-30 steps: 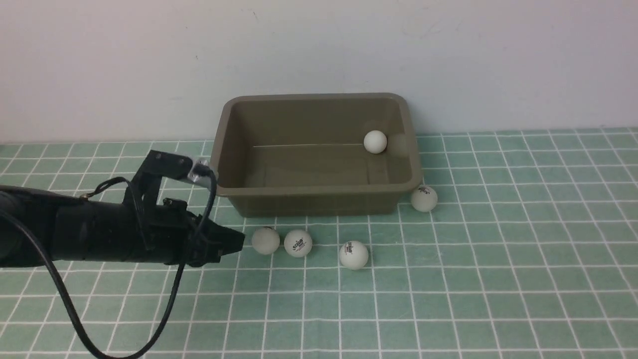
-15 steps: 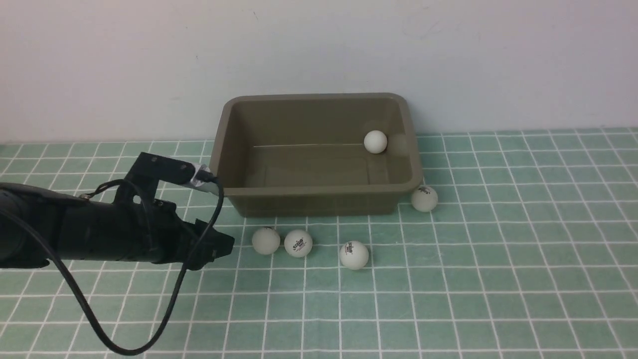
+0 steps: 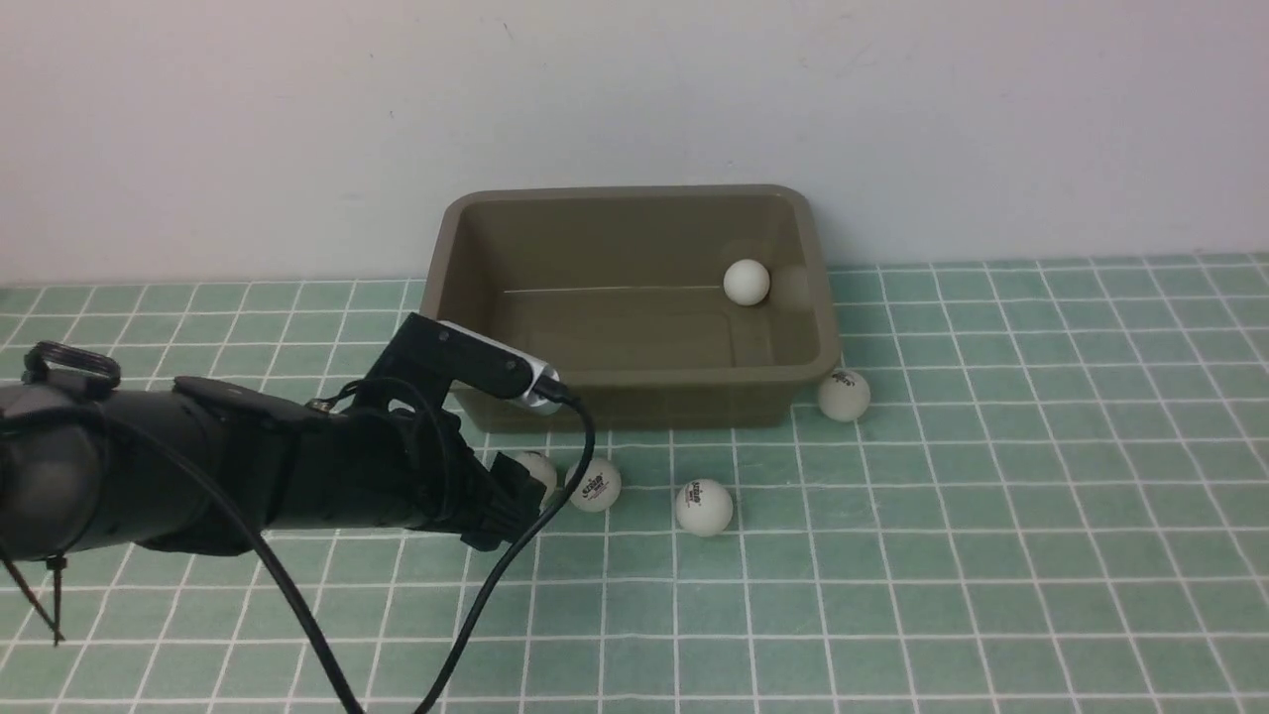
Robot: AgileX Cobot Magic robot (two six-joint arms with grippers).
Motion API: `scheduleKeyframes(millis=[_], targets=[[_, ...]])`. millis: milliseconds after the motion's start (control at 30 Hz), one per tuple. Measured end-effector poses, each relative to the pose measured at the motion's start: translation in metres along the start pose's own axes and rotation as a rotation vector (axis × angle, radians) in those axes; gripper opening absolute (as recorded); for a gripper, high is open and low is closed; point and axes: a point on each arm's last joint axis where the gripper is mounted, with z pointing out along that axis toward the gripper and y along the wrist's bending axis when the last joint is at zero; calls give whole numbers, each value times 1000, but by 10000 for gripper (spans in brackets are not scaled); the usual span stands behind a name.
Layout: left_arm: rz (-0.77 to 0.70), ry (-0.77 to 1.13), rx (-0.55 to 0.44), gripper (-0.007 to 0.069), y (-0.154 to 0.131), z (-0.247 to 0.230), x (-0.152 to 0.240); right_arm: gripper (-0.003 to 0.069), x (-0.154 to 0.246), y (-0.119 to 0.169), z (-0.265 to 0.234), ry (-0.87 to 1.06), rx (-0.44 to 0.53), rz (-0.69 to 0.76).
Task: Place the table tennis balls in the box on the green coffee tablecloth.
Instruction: 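Reach for and grasp a ping pong ball on the table beside the basket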
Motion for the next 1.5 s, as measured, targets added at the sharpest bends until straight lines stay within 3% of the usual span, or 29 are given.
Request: scheduleKeyframes(millis=[633,733,800,1167,1300,1500], targets=[[16,49,-6,485,7,34,1,379,0,0,0,-1,0,1],[42,50,-15,425,8,34,2,379,0,0,0,-4,1,2],[86,51,-20,316,8,34,2,379,-1,-1,0,-12,6,2],[139,17,-16,321,7,25,-7,379,-2,-1,0,-23,13,2],[126,-66,55,321,-4,-1,-25,379,-2,-1,0,-25,14,2],[137,-108,253,321,-28,-43,-40,379,-3,-2,0,-30,17,2]])
